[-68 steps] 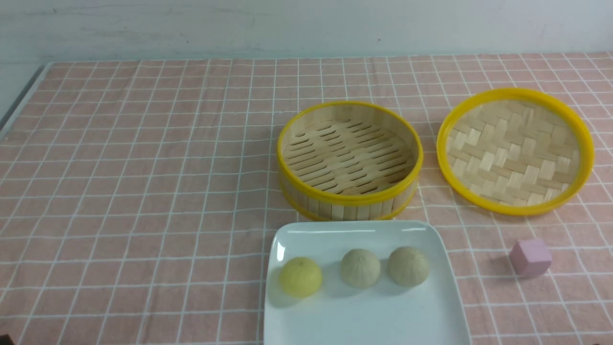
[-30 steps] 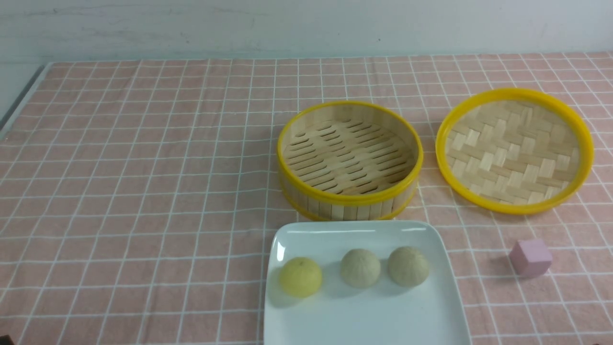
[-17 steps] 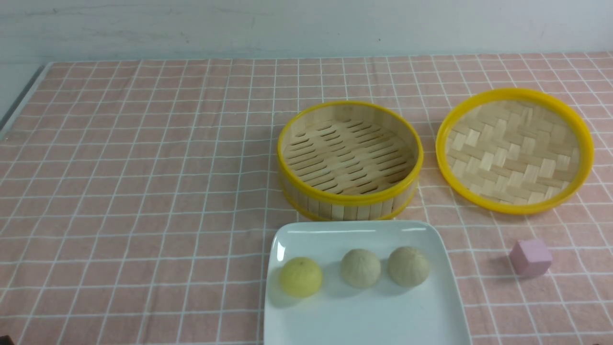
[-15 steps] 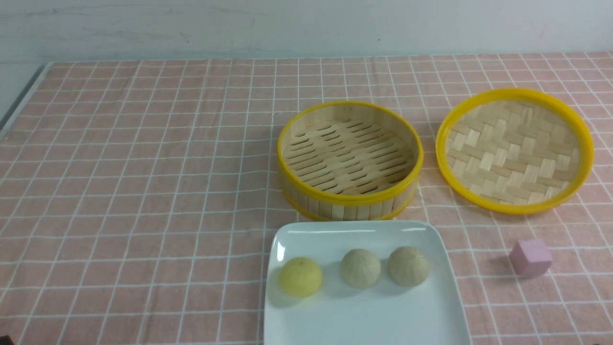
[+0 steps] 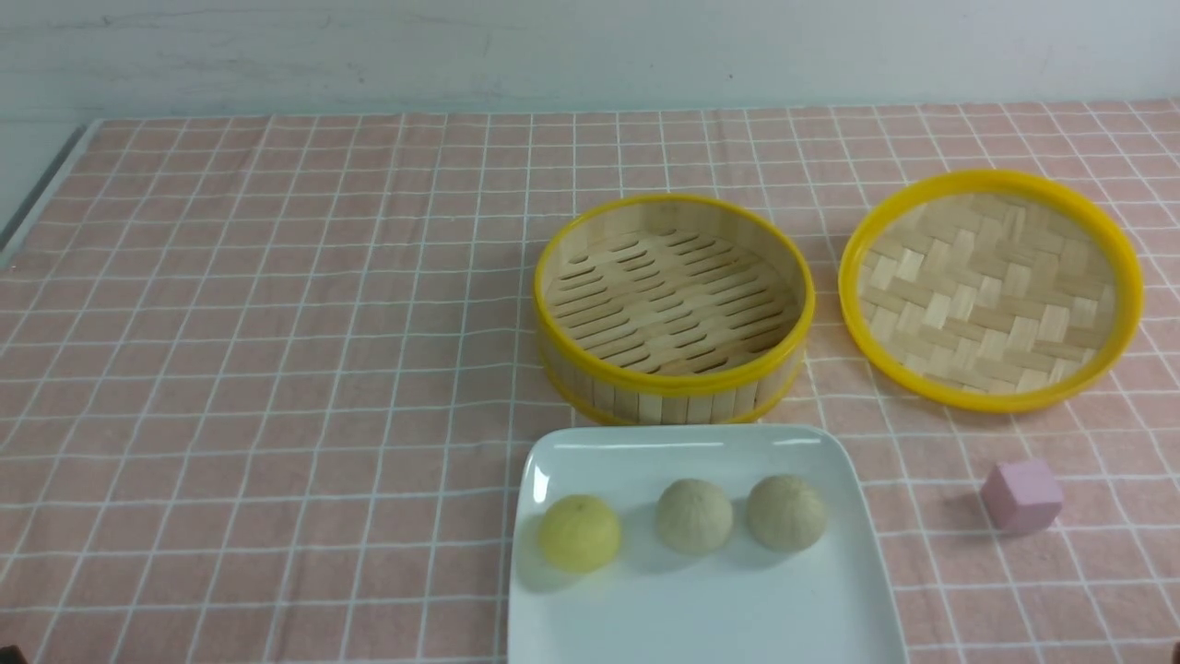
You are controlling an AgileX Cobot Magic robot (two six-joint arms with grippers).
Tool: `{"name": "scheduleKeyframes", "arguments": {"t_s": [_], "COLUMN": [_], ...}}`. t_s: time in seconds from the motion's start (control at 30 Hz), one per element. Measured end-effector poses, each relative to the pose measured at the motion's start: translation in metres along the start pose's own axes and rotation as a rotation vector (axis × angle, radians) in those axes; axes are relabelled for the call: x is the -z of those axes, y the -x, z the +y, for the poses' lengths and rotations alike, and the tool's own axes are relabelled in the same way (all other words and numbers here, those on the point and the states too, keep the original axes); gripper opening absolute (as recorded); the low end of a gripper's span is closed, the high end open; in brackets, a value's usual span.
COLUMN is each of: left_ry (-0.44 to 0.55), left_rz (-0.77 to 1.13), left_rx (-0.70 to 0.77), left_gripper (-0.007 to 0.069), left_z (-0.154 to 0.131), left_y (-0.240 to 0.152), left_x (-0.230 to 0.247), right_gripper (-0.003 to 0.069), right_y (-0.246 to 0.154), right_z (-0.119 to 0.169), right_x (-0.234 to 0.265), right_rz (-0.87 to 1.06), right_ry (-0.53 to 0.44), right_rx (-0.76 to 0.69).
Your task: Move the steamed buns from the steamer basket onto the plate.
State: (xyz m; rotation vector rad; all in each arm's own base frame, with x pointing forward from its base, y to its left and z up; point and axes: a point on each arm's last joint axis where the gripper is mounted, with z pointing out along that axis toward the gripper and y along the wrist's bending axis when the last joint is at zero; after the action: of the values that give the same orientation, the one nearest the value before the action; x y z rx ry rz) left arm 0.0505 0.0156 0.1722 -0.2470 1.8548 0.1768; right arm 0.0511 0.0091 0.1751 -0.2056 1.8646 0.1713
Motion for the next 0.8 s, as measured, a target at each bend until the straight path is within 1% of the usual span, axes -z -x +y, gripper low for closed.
{"name": "scheduleKeyframes", "arguments": {"t_s": [0.07,0.1,0.13,0.2,0.23,0.27,0.33,0.47,0.8], "left_ry": [0.000,0.000,0.000,0.000,0.000,0.000,0.000,0.000,0.000], "left_rz": [0.000,0.000,0.000,0.000,0.000,0.000,0.000,0.000,0.000], "left_rx": [0.000,0.000,0.000,0.000,0.000,0.000,0.000,0.000,0.000], "left_gripper": [0.0543,0.0543,0.0543,0.0543,0.0543,0.0543,0.0543,0.0543,0.0543], "left_z": [0.000,0.000,0.000,0.000,0.000,0.000,0.000,0.000,0.000], "left_y": [0.000,0.000,0.000,0.000,0.000,0.000,0.000,0.000,0.000], "left_x": [0.000,0.000,0.000,0.000,0.000,0.000,0.000,0.000,0.000], "right_gripper": [0.0422,0.0422,0.0422,0.0422,0.0422,0.0422,0.0422,0.0422,0.0422], "right_y": [0.000,0.000,0.000,0.000,0.000,-0.001,-0.001,-0.001,-0.001], "right_z": [-0.004,-0.004,-0.007,-0.010,-0.011,-0.013,-0.014,-0.015,-0.015], "right_x": [0.000,0.000,0.001,0.002,0.002,0.002,0.003,0.003,0.003], "right_rz": [-0.002,-0.002,-0.004,-0.006,-0.006,-0.010,-0.016,-0.024,-0.026], "right_ry": [-0.084,-0.092,-0.147,-0.210,-0.210,-0.264,-0.297,-0.319,-0.316], "right_rx": [-0.040,-0.043,-0.071,-0.106,-0.106,-0.145,-0.191,-0.251,-0.264]}}
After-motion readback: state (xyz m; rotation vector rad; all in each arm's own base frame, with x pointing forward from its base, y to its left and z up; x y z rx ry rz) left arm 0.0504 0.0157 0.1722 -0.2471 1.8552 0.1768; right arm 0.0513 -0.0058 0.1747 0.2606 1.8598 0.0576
